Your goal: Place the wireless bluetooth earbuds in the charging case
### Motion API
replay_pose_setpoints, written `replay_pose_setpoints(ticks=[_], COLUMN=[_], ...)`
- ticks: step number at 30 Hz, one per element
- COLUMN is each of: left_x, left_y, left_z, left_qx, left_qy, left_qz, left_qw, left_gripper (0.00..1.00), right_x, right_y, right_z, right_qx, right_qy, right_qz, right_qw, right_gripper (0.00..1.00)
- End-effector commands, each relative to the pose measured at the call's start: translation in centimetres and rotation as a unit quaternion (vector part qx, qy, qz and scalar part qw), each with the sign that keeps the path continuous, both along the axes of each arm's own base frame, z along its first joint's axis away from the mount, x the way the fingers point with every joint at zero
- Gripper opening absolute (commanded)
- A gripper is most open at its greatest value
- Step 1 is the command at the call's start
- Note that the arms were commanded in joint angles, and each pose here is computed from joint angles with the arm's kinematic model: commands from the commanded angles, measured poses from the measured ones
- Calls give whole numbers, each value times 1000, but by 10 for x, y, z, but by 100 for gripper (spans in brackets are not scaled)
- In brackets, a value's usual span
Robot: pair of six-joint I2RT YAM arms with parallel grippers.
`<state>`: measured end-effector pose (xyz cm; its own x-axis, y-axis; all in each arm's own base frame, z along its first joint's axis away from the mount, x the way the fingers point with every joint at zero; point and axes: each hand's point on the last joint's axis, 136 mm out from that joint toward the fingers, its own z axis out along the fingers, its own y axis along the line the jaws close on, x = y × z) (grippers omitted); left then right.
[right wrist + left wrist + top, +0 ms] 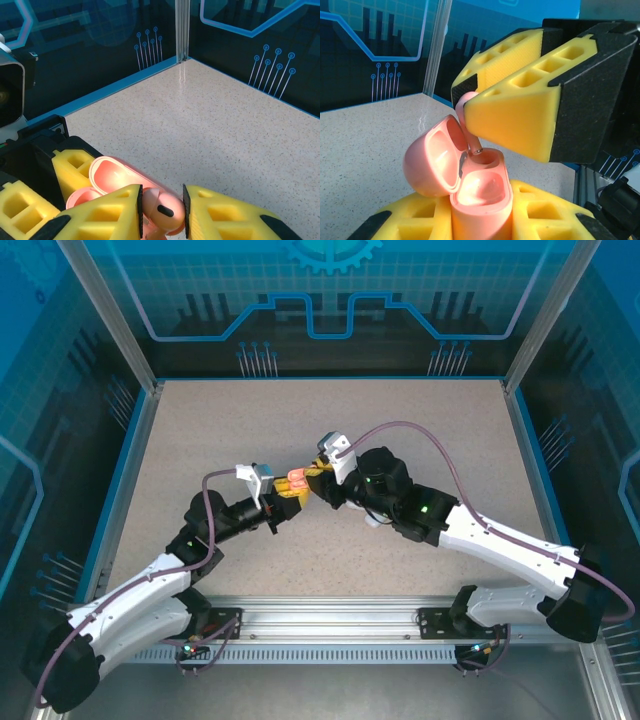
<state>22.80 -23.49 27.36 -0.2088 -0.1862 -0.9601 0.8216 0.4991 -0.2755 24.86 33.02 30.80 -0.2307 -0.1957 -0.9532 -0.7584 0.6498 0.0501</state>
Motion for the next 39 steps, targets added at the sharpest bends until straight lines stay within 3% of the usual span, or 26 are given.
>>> replay_pose_setpoints(ticks=[1,12,20,26,31,33,37,39], left_x=[-6,-5,-5,-4,-4,-5,-6,-8], left_y=[-1,0,0,-1,-1,-1,0,1], left_z=[20,19,17,15,15,14,16,17], left_qx=[-20,-17,-14,-11,-11,-11,-10,-10], left_qy=[-25,-28,-27,-29,-34,-35,-42,-48], left_qz=[-9,-4,-4,-5,-4,-5,-4,-4], left_qw=[999,999,1000,999,999,999,999,999], left_gripper=[0,0,0,0,0,0,0,0], right_x=[-4,-7,-18,-17,-15,-14,-10,-3], right_y=[3,-1,4,-7,-22,-29,-44,-54], right_z=[12,-2,7,34,59,64,64,54], right_qx=[3,-17,5,42,71,75,68,60], right_qy=[-12,3,12,26,32,29,22,36], right_qz=[8,7,36,20,1,-9,-31,-50], right_qw=[1000,1000,999,999,997,997,997,996], right_gripper=[27,27,35,61,67,74,100,100])
